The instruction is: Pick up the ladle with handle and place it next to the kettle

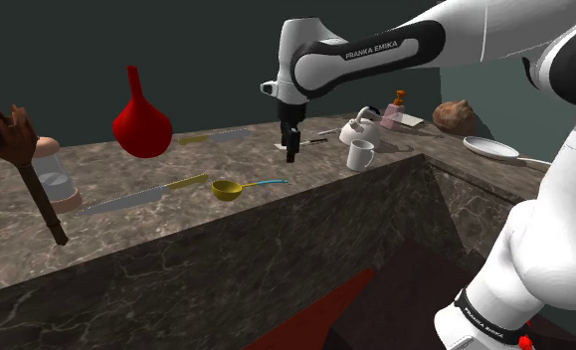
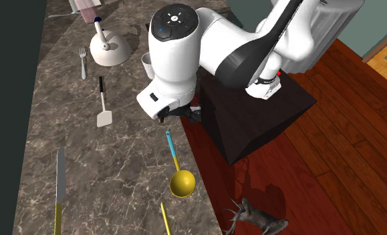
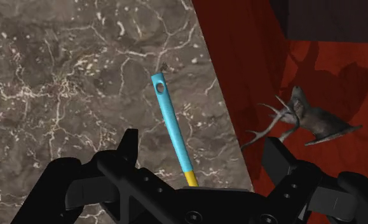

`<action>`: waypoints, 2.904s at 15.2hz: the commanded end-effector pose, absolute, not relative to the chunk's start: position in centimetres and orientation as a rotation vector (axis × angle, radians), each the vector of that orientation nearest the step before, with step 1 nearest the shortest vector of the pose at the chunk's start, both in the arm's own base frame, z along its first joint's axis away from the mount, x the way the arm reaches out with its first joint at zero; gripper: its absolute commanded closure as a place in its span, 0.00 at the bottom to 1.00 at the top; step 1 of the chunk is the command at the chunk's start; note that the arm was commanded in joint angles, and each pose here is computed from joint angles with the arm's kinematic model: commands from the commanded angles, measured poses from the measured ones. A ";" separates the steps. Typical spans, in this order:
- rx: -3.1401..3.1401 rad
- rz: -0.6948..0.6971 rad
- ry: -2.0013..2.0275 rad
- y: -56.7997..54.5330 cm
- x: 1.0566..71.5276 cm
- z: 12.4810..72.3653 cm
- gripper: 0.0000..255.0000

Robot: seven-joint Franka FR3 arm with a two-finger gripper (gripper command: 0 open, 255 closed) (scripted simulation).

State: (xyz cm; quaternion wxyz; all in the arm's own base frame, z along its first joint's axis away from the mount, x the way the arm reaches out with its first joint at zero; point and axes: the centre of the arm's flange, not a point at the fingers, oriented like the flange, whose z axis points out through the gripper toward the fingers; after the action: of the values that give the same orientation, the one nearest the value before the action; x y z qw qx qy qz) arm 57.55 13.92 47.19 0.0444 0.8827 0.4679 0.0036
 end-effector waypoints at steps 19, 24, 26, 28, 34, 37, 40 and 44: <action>2.294 -0.069 1.882 24.6 63.1 34.3 0.00; 2.294 -0.069 1.882 24.6 63.1 34.3 0.00; 2.294 -0.069 1.882 24.6 63.1 34.3 0.00; 2.294 -0.069 1.882 24.6 63.1 34.3 1.00; 2.294 -0.068 1.882 24.6 63.2 34.1 1.00; 2.294 -0.069 1.882 24.6 63.1 34.8 1.00; 2.294 -0.069 1.882 24.6 63.1 36.4 1.00; 2.294 -0.069 1.882 24.6 63.1 38.5 1.00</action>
State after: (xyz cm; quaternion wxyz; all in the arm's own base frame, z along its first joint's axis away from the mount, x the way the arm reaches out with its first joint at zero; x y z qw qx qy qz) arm 63.00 24.63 37.86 0.0870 0.7700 0.6317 -0.0228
